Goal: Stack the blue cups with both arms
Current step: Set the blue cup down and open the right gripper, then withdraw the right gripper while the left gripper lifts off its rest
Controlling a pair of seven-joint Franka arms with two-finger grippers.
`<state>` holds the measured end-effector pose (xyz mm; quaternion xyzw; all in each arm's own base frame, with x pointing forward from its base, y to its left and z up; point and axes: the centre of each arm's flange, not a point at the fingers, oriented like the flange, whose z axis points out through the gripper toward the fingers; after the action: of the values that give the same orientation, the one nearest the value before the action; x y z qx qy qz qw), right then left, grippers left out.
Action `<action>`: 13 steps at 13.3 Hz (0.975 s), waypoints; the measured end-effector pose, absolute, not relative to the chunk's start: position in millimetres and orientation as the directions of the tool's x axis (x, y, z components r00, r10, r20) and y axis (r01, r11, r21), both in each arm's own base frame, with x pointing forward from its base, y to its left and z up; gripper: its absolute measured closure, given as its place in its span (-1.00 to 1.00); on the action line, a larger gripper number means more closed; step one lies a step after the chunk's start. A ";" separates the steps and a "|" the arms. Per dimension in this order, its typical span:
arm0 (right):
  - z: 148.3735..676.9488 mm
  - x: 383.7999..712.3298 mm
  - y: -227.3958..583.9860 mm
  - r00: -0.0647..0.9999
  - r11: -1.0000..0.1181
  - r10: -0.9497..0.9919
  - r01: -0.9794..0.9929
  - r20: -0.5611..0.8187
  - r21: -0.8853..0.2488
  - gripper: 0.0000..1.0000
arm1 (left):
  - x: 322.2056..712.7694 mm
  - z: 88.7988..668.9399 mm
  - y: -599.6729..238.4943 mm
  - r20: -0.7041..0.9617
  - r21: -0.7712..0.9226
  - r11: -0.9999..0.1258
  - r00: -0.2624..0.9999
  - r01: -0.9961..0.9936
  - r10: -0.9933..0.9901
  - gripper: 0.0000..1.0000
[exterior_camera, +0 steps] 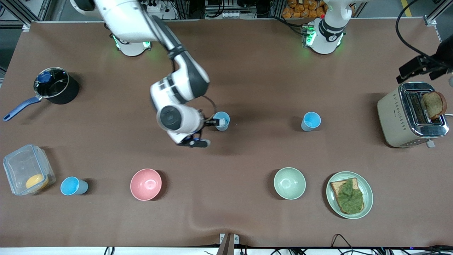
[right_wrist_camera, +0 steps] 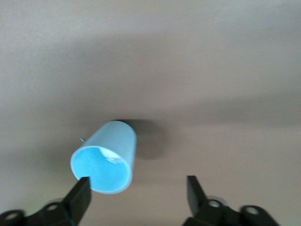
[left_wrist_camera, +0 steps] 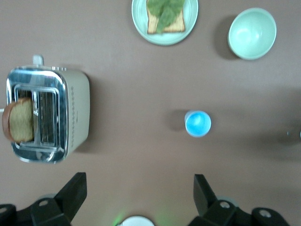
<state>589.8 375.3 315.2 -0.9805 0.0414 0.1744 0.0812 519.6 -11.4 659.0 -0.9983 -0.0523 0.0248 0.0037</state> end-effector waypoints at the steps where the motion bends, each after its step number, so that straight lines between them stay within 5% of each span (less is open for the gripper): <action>1: 329.7 603.1 349.9 0.932 -0.982 -0.050 -0.112 -0.360 -0.152 -1.00 | 512.9 665.4 -13.7 -0.049 -0.012 -0.995 0.994 0.101 0.101 -1.00; 7: 379.6 651.6 174.1 0.933 -0.993 -0.064 -0.096 -0.354 -0.075 -1.00 | 531.3 643.0 7.6 -0.075 -0.084 -0.989 0.988 0.125 0.132 -1.00; 13: 444.4 649.9 68.5 0.941 -0.991 -0.102 -0.125 -0.323 -0.050 -1.00 | 523.2 667.7 -19.6 -0.025 -0.078 -0.994 0.996 0.081 0.083 -1.00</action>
<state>649.9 68.5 444.4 -0.9845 0.0576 0.1620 0.0351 523.2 -19.6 667.7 -0.9983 -0.0411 0.0141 0.0384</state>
